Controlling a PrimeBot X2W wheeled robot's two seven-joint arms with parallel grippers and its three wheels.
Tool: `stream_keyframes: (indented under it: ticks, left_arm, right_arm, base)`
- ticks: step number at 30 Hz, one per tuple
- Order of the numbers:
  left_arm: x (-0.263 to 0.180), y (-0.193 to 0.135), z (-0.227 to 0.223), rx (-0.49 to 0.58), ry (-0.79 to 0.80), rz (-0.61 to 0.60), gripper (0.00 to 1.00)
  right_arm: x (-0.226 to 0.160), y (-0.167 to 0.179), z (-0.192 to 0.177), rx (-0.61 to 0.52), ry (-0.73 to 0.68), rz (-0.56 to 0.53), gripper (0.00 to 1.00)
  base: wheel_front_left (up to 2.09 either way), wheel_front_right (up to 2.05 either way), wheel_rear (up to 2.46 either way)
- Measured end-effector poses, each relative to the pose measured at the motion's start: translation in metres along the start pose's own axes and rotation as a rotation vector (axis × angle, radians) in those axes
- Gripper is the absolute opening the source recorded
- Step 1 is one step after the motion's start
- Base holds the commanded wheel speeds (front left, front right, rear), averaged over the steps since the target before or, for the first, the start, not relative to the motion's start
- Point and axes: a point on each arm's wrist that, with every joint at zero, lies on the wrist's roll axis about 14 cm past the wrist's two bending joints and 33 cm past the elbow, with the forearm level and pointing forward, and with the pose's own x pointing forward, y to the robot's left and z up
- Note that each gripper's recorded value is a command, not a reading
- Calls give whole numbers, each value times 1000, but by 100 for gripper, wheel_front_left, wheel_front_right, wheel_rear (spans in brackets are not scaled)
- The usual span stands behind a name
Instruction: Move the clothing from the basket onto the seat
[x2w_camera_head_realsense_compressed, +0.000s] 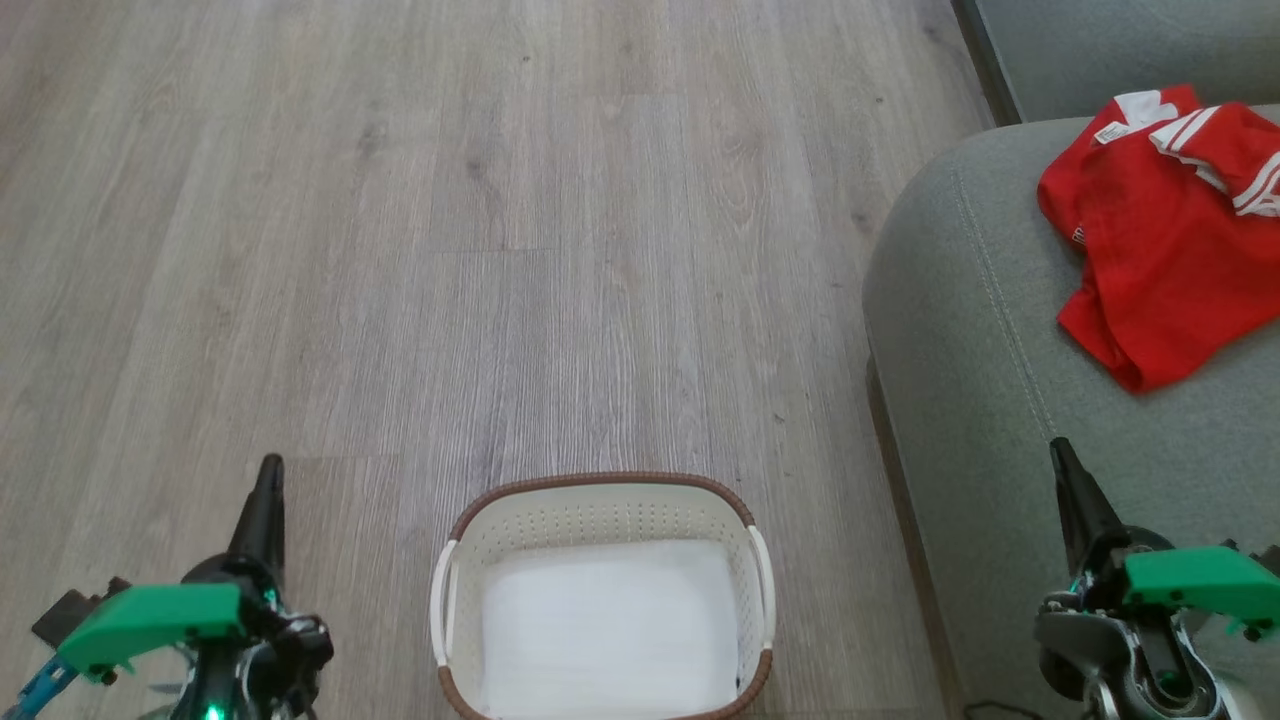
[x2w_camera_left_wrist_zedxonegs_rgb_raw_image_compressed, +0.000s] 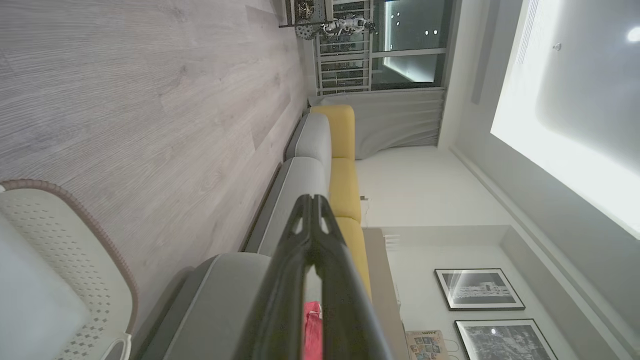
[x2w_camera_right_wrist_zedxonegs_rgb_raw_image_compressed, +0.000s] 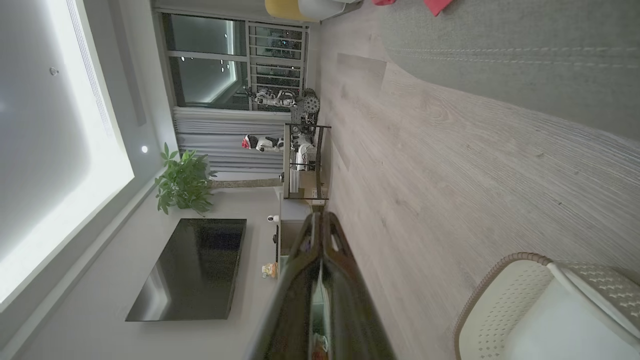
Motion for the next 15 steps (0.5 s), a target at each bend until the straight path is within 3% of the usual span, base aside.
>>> stream_keyframes:
  ticks: [6, 15]
  left_arm:
    - [3, -6, 2, -55, -2, -25, 0]
    - [3, -6, 1, -57, -2, -26, 0]
  right_arm:
    - [0, 2, 1, 57, 0, 10, 0]
    - [0, 2, 2, 58, 0, 11, 0]
  base:
    - [0, 0, 0]
    - [0, 0, 0]
